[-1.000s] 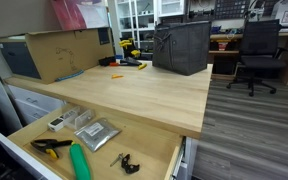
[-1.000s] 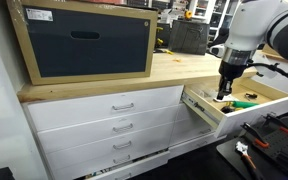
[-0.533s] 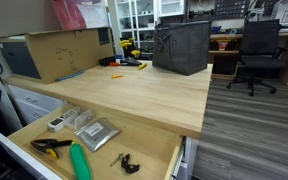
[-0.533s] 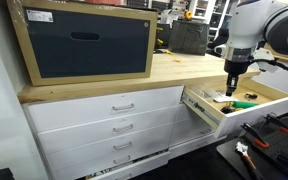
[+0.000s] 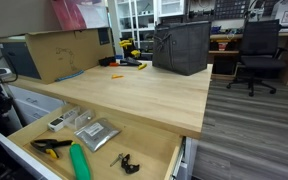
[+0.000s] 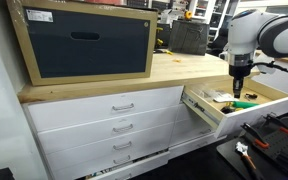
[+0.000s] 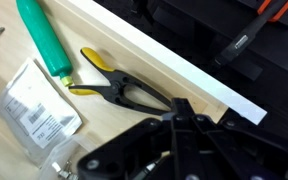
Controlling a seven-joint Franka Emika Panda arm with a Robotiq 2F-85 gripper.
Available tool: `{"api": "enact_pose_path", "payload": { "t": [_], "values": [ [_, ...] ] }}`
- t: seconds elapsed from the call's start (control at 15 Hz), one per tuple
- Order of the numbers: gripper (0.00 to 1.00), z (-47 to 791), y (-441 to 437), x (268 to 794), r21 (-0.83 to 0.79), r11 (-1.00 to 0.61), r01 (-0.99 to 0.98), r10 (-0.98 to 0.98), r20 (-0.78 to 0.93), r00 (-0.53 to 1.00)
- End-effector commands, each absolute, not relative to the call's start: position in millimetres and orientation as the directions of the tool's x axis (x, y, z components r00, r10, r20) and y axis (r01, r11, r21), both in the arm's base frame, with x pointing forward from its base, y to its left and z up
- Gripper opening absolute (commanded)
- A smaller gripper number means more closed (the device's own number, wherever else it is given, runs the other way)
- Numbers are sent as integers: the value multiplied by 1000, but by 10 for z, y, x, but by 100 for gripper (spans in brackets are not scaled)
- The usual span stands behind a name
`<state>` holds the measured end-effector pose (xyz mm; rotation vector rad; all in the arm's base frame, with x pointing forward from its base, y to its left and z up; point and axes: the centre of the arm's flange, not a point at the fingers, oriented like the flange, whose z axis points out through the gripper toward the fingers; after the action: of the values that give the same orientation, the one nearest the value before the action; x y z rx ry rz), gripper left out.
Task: Close the topmost drawers.
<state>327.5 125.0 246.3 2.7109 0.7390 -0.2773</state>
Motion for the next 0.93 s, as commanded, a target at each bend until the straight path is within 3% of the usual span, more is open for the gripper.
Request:
{"api": "enact_pose_path", "payload": {
  "t": [0.0, 0.87],
  "values": [
    [0, 2219, 905, 2841, 240, -829, 505, 415, -341, 844],
    [0, 1854, 628, 2695, 170, -887, 430, 349, -363, 864]
  ]
}}
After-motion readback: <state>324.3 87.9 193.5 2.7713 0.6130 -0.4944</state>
